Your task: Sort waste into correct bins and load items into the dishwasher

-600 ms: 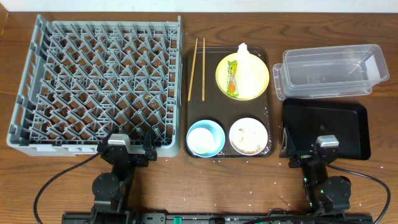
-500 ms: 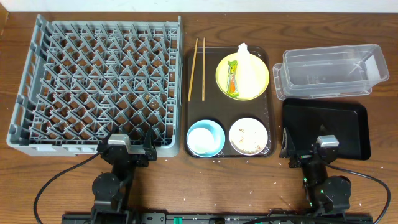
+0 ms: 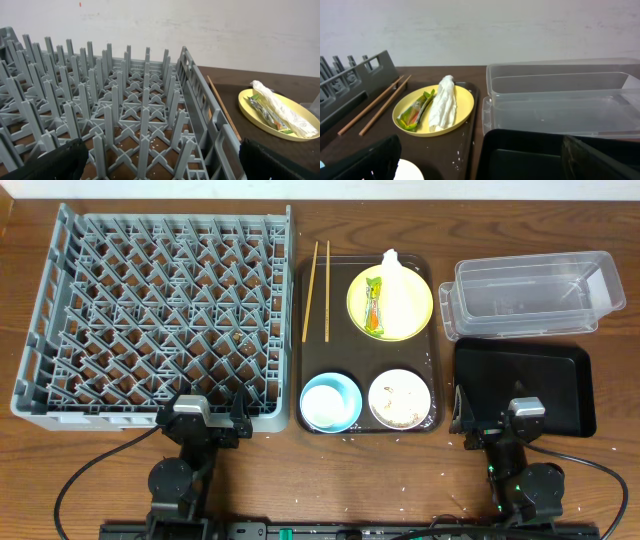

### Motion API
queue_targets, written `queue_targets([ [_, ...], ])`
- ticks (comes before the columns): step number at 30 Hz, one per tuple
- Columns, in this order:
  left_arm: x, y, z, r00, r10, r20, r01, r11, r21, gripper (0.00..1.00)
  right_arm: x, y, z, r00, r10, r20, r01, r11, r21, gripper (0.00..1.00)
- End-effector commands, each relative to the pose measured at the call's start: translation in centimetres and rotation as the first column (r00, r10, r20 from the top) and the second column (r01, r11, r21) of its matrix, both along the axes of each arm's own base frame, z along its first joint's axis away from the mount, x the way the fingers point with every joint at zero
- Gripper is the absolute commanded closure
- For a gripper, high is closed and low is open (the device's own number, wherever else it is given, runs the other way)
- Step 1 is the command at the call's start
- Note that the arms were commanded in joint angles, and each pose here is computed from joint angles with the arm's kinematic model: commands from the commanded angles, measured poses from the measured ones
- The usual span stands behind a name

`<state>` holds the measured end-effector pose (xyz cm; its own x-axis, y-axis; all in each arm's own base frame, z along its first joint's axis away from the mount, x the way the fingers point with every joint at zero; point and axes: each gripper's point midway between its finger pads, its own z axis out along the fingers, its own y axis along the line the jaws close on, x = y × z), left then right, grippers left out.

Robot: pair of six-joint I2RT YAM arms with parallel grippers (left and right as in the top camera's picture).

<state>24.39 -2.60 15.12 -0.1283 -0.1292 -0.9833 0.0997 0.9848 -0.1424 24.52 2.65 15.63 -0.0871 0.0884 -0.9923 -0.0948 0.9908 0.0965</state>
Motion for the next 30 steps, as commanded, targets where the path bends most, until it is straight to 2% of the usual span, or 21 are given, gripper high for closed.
queue_targets([
  [1, -0.1, -0.1, -1.6, 0.999, -0.012, -0.046, 0.012, 1.0, 0.014, 0.02, 0.0, -0.1, -0.1, 1.0, -0.005, -0.002, 0.005, 1.0, -0.007, 0.01],
  [24, -0.1, -0.1, -1.5, 0.999, -0.012, -0.042, 0.012, 1.0, 0.014, 0.02, 0.0, -0.1, -0.1, 1.0, -0.005, -0.001, 0.005, 1.0, -0.006, 0.01],
  [27, -0.1, -0.2, -1.5, 0.999, -0.012, -0.043, 0.012, 1.0, 0.005, 0.02, 0.0, 0.0, -0.1, 1.0, 0.001, -0.004, -0.001, 1.0, 0.03, 0.01],
  [30, 0.0, -0.4, -0.5, 1.0, -0.019, -0.01, 0.019, 0.998, -0.053, 0.02, -0.1, 0.4, 0.1, 1.0, 0.022, -0.005, -0.021, 0.996, 0.086, 0.01],
])
